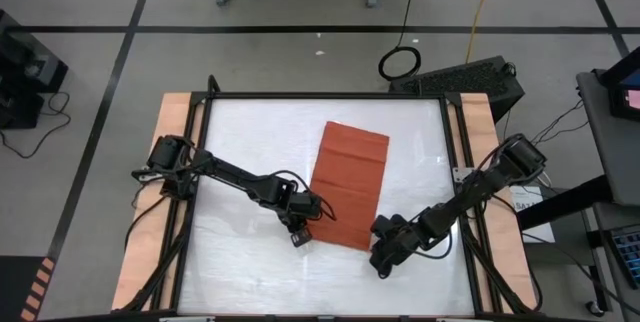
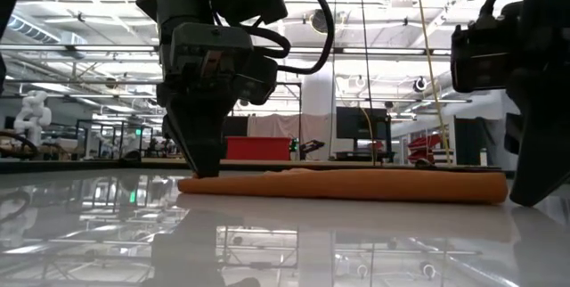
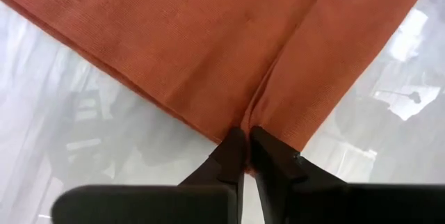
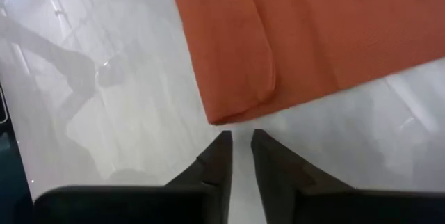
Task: Roll towel into tight, uniform cylinder
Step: Roll the kitchen towel
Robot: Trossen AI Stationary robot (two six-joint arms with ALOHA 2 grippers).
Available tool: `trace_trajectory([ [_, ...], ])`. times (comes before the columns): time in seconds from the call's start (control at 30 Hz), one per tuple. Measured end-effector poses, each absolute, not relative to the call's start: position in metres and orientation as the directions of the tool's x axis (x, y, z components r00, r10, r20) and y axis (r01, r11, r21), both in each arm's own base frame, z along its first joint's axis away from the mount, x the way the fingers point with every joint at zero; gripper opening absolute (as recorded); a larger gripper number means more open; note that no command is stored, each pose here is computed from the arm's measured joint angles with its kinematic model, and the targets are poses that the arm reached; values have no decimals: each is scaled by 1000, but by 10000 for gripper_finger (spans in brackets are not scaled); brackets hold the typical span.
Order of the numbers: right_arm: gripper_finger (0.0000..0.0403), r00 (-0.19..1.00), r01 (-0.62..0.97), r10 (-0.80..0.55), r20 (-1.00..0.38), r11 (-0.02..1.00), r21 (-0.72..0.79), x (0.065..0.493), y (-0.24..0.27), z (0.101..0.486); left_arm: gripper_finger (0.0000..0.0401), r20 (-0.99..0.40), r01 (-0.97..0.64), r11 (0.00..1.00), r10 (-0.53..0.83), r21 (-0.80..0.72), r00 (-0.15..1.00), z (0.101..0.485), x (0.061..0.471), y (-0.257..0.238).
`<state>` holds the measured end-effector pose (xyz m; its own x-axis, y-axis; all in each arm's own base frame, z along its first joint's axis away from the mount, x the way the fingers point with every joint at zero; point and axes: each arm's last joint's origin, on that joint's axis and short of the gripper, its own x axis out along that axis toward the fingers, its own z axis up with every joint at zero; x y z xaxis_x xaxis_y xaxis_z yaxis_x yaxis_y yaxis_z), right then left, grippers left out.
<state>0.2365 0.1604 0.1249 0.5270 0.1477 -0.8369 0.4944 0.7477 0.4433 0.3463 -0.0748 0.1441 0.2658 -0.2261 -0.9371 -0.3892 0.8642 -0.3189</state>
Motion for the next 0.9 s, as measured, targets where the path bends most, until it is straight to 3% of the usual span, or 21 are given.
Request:
trace_trajectory([
  [0.27, 122, 585, 354, 139, -799, 843, 406, 233, 161, 141, 31, -936, -390, 864, -226, -320, 268, 144, 347, -75],
  [0.5, 145, 678, 76, 88, -730, 979, 188, 234, 175, 156, 31, -937, -389, 864, -226, -319, 267, 144, 346, -75],
  [0.9, 183, 674, 41, 31, -738, 996, 80, 245, 171, 139, 31, -937, -386, 866, -227, -320, 266, 144, 346, -74],
])
